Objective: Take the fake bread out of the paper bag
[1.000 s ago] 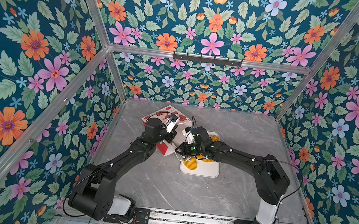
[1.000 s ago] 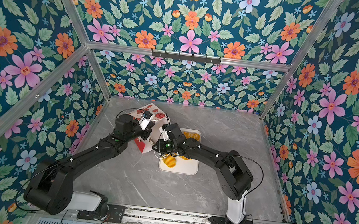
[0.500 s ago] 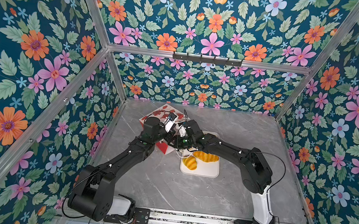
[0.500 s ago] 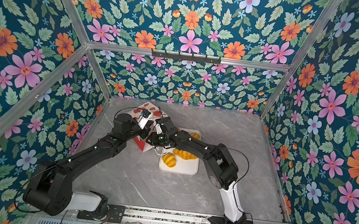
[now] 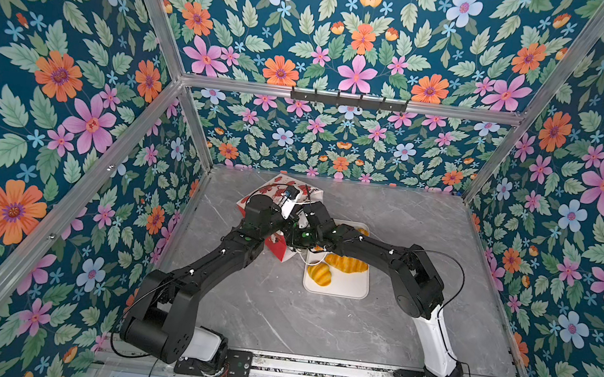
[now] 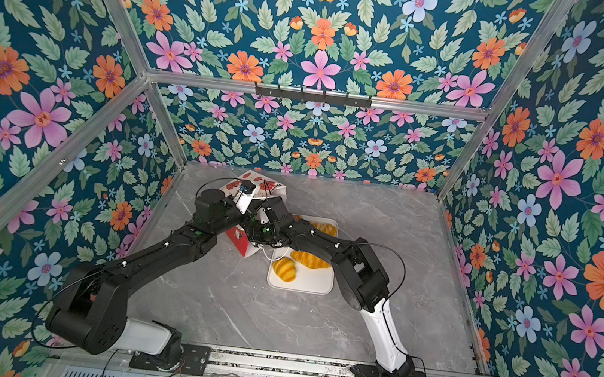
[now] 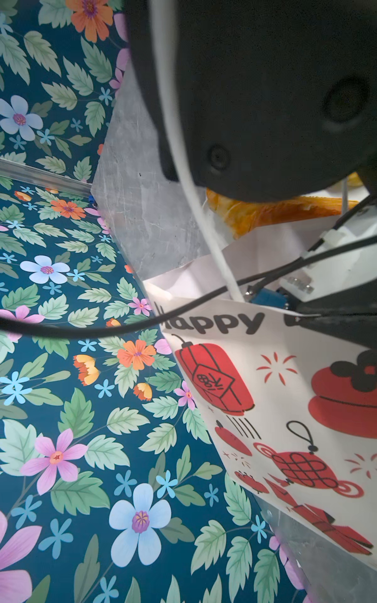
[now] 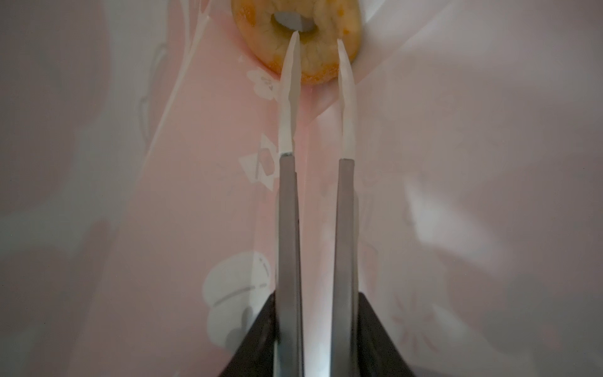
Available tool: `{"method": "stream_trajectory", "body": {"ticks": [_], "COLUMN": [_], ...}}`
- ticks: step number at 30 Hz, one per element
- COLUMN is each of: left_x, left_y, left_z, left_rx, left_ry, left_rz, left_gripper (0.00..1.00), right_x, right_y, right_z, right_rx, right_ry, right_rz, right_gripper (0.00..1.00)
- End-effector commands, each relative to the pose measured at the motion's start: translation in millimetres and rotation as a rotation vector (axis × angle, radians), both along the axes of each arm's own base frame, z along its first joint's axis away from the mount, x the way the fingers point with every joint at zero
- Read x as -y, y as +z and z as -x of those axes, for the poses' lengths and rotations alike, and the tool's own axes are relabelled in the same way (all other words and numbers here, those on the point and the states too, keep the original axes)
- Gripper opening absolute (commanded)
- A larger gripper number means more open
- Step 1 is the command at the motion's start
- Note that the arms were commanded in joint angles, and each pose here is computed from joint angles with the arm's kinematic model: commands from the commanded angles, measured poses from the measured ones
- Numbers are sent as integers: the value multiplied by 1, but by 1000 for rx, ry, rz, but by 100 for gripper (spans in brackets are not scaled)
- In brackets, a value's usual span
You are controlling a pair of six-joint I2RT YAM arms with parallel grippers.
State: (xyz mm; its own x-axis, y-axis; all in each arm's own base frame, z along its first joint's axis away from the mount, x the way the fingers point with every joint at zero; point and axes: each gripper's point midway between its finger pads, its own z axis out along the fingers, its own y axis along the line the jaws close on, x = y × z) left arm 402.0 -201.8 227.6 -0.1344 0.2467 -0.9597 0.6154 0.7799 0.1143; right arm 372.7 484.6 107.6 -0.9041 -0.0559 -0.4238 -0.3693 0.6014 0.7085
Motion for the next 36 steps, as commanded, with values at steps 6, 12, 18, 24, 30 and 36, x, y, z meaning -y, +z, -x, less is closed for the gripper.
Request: {"method": "stream_trajectory", "body": {"ticks": [6,12,18,24,30,36], "left_x": [17,19,19,17,18,18], "left_y": [10,8,0,-3,-5,-5], "left_z": [4,6,13,17,19,18], "left_rx": [17,8,-14,-19,-28,-30], "left_ry": [-70,-79,-92,-93,-101,-100], "left_rz": [35,25,20,10,7,6], "left_gripper": [0,0,0,0,0,0], "right_x": [-17,-13,-9,-6,-6,-6], "right_y": [12,11,9,5,10,18], "right_z": [-9,-19,-30,-34,-38,-43], "right_rx": [17,10,6,4,26,55], "right_ry": [10,-29,-62,-89,-108,-132], "right_rz": [-80,-119,-139,-135,-156,-197], "right_gripper": [38,43,45,45,45,45]}}
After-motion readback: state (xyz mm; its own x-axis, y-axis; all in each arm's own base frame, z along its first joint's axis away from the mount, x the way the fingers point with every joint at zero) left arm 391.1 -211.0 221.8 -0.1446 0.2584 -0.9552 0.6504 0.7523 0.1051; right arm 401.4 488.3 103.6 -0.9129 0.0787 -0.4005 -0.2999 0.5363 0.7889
